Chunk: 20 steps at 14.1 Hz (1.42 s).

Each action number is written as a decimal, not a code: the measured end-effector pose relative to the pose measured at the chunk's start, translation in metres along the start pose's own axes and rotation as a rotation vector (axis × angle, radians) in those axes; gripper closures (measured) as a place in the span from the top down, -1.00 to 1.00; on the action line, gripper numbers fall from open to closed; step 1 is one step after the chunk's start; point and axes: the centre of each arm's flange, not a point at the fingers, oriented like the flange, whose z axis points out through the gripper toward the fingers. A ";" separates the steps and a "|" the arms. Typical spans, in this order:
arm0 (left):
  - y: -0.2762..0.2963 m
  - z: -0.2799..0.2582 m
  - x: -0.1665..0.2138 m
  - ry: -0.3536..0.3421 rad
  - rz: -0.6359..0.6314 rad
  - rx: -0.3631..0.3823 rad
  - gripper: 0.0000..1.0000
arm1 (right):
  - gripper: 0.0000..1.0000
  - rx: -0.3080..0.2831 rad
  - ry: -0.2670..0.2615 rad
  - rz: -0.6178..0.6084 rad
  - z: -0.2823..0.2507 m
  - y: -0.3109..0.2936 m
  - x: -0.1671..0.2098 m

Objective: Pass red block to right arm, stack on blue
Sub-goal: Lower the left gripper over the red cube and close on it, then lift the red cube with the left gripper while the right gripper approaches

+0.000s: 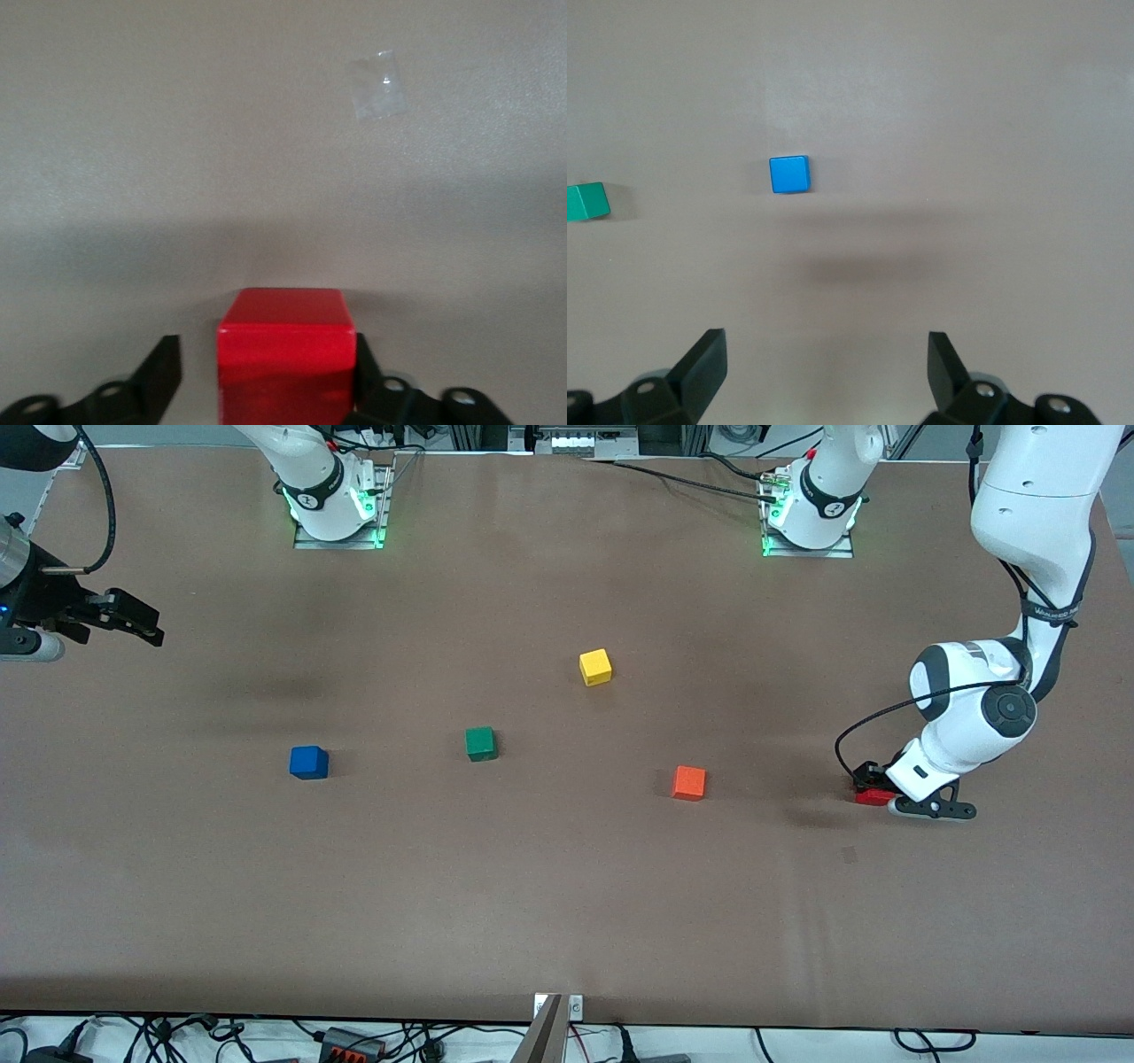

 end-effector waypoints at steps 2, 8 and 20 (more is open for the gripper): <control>0.001 0.001 0.000 0.001 0.002 0.000 0.11 | 1.00 0.000 -0.005 0.000 0.002 0.000 0.000; 0.014 -0.031 0.019 0.069 0.059 -0.002 0.11 | 1.00 -0.001 -0.019 -0.008 0.009 -0.004 0.004; 0.105 -0.144 0.057 0.185 0.702 -0.169 0.11 | 1.00 0.297 -0.128 -0.030 0.060 -0.075 0.026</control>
